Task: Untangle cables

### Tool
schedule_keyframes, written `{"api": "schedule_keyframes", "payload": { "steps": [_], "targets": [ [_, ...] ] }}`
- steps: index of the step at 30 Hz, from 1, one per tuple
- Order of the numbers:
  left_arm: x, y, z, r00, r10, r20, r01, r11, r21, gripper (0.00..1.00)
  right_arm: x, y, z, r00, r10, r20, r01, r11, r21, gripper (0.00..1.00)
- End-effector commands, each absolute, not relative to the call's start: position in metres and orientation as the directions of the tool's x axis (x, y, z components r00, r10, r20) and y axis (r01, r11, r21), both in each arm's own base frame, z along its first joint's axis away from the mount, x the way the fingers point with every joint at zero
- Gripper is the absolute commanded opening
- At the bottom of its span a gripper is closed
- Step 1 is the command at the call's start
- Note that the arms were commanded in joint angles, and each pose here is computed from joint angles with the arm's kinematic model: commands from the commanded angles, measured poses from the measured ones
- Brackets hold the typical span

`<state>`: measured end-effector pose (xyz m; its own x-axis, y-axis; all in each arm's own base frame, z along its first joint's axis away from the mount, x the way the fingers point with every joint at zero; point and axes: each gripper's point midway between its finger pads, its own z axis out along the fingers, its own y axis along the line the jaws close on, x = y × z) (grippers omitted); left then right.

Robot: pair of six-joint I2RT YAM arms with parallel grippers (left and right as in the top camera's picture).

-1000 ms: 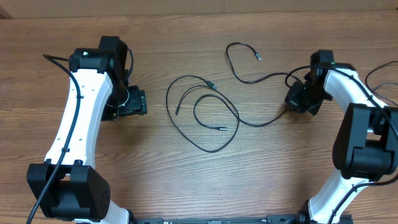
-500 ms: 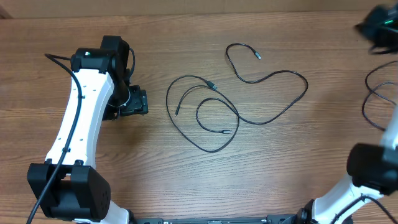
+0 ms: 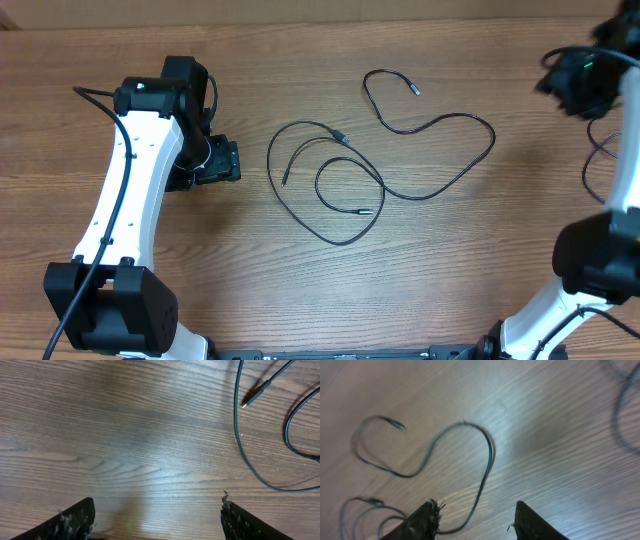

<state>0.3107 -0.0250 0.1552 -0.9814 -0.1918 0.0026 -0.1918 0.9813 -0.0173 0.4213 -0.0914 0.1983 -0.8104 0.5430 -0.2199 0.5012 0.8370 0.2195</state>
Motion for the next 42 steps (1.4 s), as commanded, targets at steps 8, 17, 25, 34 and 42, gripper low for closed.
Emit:
{"api": "schedule_keyframes", "payload": {
  "steps": [8,17,25,34,42],
  "targets": [
    [0.311,-0.028,0.155,-0.978,-0.209,0.003,-0.209,0.978,-0.026,0.81,0.421,-0.06,0.084,-0.864,0.48,-0.154,0.448,0.871,0.204,0.49],
    [0.311,-0.028,0.155,-0.978,-0.209,0.004,-0.209,0.978,-0.026,0.8,0.414,-0.049,0.03,-0.86,0.481,-0.171,0.445,0.87,0.211,0.49],
    [0.311,-0.028,0.155,-0.978,-0.209,0.005,-0.209,0.978,-0.025,0.8,0.408,-0.047,0.006,-0.854,0.484,-0.189,0.443,0.869,0.222,0.44],
    [0.31,-0.028,0.155,-0.978,-0.209,0.009,-0.209,0.978,-0.025,0.8,0.412,-0.047,0.012,-0.843,0.502,-0.194,0.458,0.858,0.232,0.04],
    [0.31,-0.028,0.155,-0.978,-0.209,0.009,-0.209,0.978,-0.025,0.8,0.447,-0.106,0.152,-0.748,0.534,-0.394,0.484,0.845,0.226,0.04]
  ]
}}
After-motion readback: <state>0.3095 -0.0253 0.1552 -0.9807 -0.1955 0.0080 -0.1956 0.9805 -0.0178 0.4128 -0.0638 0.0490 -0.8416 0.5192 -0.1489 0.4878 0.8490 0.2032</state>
